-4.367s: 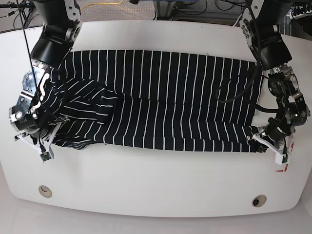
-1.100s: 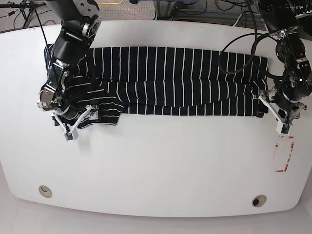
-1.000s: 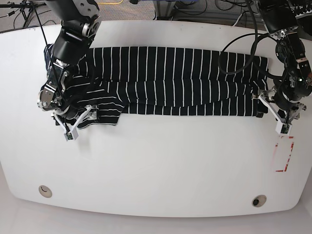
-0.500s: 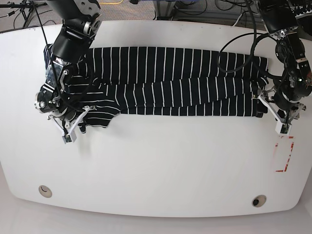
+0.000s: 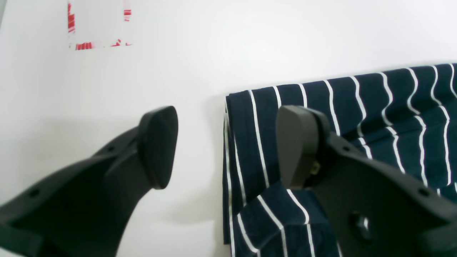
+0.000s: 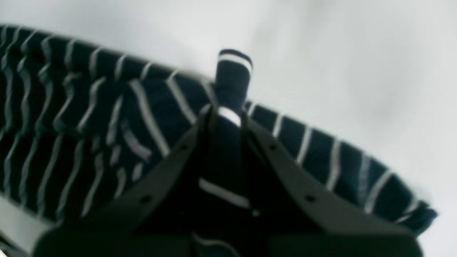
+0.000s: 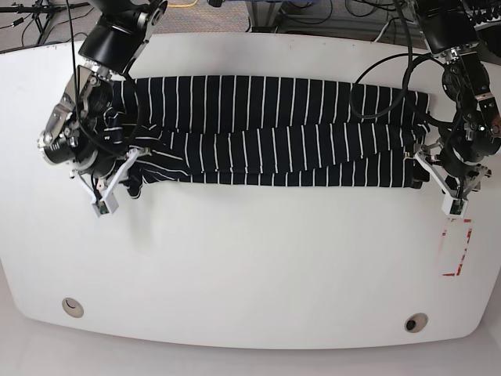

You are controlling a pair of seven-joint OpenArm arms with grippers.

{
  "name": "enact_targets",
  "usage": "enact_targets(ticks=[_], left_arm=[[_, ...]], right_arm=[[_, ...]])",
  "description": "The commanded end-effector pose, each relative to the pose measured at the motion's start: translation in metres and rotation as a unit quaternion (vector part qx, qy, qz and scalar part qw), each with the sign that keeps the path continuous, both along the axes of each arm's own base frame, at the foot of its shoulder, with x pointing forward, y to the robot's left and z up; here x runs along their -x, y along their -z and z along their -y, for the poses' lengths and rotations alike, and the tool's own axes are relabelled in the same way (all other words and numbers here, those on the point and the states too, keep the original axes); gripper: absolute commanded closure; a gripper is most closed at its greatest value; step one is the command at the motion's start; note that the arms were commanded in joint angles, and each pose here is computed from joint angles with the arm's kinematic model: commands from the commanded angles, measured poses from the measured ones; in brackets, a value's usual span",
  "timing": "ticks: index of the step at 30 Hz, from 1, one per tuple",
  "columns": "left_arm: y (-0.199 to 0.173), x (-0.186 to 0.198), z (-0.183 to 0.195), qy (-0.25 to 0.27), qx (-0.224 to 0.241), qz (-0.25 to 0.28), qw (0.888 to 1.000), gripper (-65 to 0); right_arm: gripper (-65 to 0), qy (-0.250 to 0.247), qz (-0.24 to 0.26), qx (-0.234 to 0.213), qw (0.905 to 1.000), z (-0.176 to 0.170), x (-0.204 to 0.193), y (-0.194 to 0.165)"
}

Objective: Fold the T-shirt properly

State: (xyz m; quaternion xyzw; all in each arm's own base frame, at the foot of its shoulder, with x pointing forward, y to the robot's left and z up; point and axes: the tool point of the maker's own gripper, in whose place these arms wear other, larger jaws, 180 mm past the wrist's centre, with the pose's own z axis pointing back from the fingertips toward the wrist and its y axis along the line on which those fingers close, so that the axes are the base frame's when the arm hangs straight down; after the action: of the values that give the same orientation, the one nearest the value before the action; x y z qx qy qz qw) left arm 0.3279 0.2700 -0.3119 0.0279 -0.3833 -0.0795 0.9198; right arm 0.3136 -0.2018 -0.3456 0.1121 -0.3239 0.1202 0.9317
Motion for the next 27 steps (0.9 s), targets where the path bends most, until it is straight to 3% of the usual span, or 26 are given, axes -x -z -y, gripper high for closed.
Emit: enact_targets(ticks=[1,4,8,11,18,20,22,27], left_arm=[[-0.011,-0.008,0.001,0.008,-0.006,0.018,1.000,-39.2],[-0.002,-0.008,0.006,0.018,-0.005,0.005,1.000,-39.2],[0.007,-0.006,0.010,0.022,0.000,-0.010,1.000,-39.2],[0.011,-0.006,0.011,0.022,0.002,-0.014,1.000,-39.2],[0.011,-0.006,0.012,0.023,0.002,-0.014,1.000,-39.2],[0.011,-0.006,0.012,0.023,0.002,-0.014,1.000,-39.2],[0.010,-0.007,0.012,0.023,0.002,-0.013,1.000,-39.2],[0.010,-0.007,0.012,0.023,0.002,-0.013,1.000,-39.2]], right_arm=[[-1.9,-0.026,0.039,-0.033,0.9984,-0.017,0.004,-0.021],[-1.9,-0.049,0.037,-0.079,0.9950,-0.035,0.020,-0.021],[-1.9,-0.083,0.033,-0.154,0.9840,-0.062,0.041,-0.022],[-2.1,-0.102,0.024,-0.187,0.9769,-0.079,0.054,-0.020],[-4.0,-0.139,-0.012,-0.203,0.9693,-0.104,0.077,-0.006],[-10.5,-0.147,-0.024,-0.206,0.9671,-0.111,0.084,-0.001],[-20.9,-0.161,-0.035,-0.202,0.9655,-0.114,0.091,0.002],[-54.2,-0.193,-0.063,-0.192,0.9600,-0.121,0.108,0.011]])
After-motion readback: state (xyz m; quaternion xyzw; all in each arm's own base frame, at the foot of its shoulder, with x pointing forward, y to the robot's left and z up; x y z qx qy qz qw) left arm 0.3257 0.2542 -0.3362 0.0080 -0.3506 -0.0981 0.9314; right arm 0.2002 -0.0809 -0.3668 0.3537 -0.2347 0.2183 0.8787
